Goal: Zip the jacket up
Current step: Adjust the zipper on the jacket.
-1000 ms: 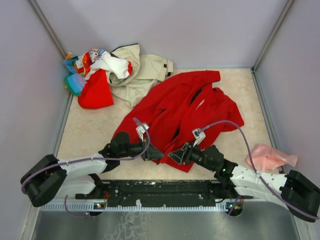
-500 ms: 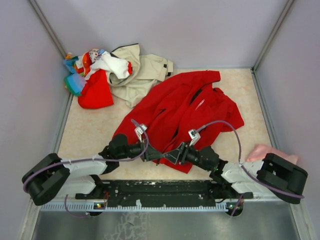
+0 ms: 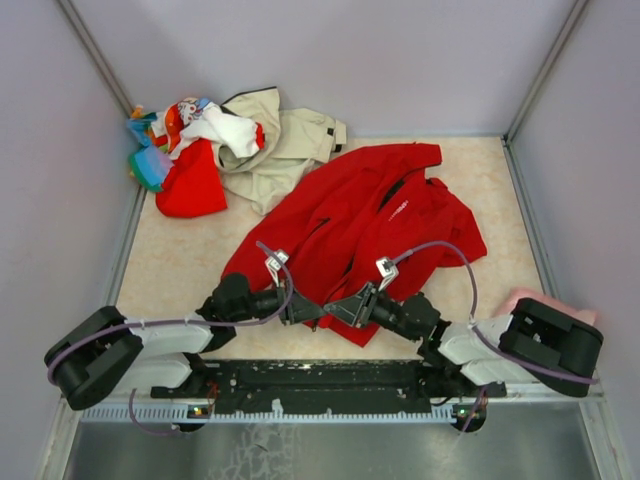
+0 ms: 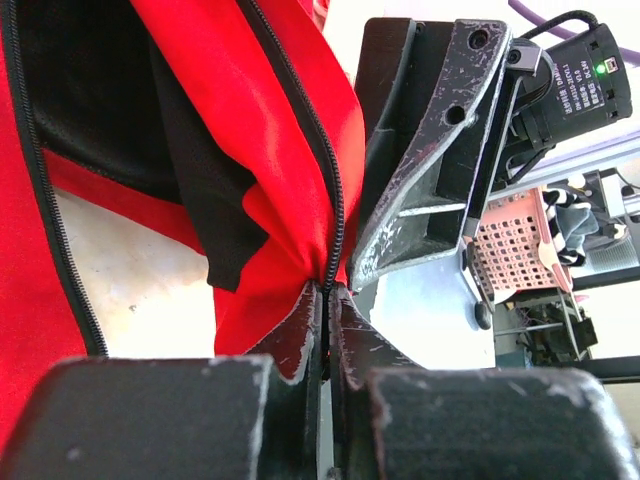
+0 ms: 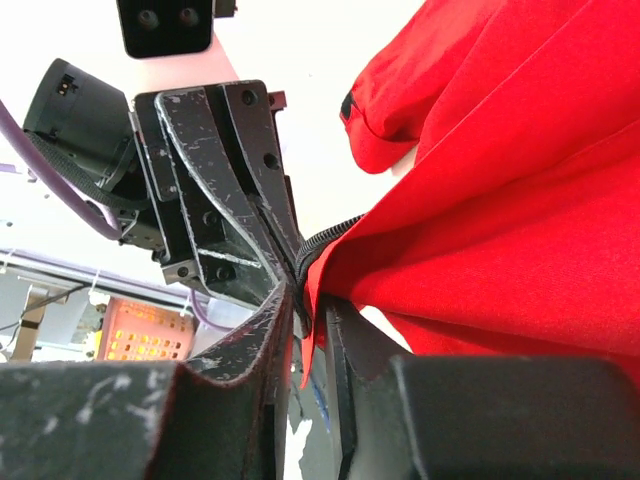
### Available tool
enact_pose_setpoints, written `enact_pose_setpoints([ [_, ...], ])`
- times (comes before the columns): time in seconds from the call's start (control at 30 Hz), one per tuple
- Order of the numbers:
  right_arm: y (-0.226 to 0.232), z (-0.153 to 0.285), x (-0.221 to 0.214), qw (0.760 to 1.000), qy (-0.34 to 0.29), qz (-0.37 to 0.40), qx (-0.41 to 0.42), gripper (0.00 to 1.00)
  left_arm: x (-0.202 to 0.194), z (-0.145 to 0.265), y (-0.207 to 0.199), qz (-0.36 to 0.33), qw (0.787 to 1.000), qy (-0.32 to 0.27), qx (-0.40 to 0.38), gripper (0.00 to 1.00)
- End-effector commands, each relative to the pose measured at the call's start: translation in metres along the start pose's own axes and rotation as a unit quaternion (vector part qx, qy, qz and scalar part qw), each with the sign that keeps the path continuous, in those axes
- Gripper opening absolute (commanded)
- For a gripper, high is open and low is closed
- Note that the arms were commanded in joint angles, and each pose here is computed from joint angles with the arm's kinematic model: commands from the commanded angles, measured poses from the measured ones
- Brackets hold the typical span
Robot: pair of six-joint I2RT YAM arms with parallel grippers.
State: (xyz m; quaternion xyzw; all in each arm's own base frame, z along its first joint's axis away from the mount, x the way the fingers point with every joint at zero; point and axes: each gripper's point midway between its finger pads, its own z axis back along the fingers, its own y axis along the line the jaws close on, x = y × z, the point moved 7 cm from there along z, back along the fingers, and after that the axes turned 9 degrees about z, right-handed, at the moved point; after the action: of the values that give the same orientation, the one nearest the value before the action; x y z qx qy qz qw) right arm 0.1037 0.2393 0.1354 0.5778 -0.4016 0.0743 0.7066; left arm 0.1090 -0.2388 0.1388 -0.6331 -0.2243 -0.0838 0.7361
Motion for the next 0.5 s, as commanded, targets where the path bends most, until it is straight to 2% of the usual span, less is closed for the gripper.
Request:
enact_pose_setpoints([
  [0.0, 0.0109, -0.0001, 0.0157, 0.999, -0.048, 0.02, 0.015, 0.14, -0.0014, 0.0025, -0.0109, -0.011, 0.999, 0.006, -0.038, 0.06],
  [0.1, 0.0093, 0.0016, 0.017, 0.998, -0.049, 0.028, 0.003, 0.1, -0.0024, 0.0037, -0.0109, -0.011, 0.999, 0.007, -0.038, 0.1],
  [0.2, 0.0082, 0.0036, 0.0183, 0.998, -0.05, 0.035, -0.005, 0.0, -0.003, 0.0049, -0.0117, -0.012, 0.999, 0.008, -0.041, 0.14],
  [0.47, 0.0081, 0.008, 0.0211, 0.997, -0.052, 0.055, -0.015, 0.0, -0.0046, 0.0061, -0.0114, -0.011, 0.999, 0.012, -0.04, 0.2],
])
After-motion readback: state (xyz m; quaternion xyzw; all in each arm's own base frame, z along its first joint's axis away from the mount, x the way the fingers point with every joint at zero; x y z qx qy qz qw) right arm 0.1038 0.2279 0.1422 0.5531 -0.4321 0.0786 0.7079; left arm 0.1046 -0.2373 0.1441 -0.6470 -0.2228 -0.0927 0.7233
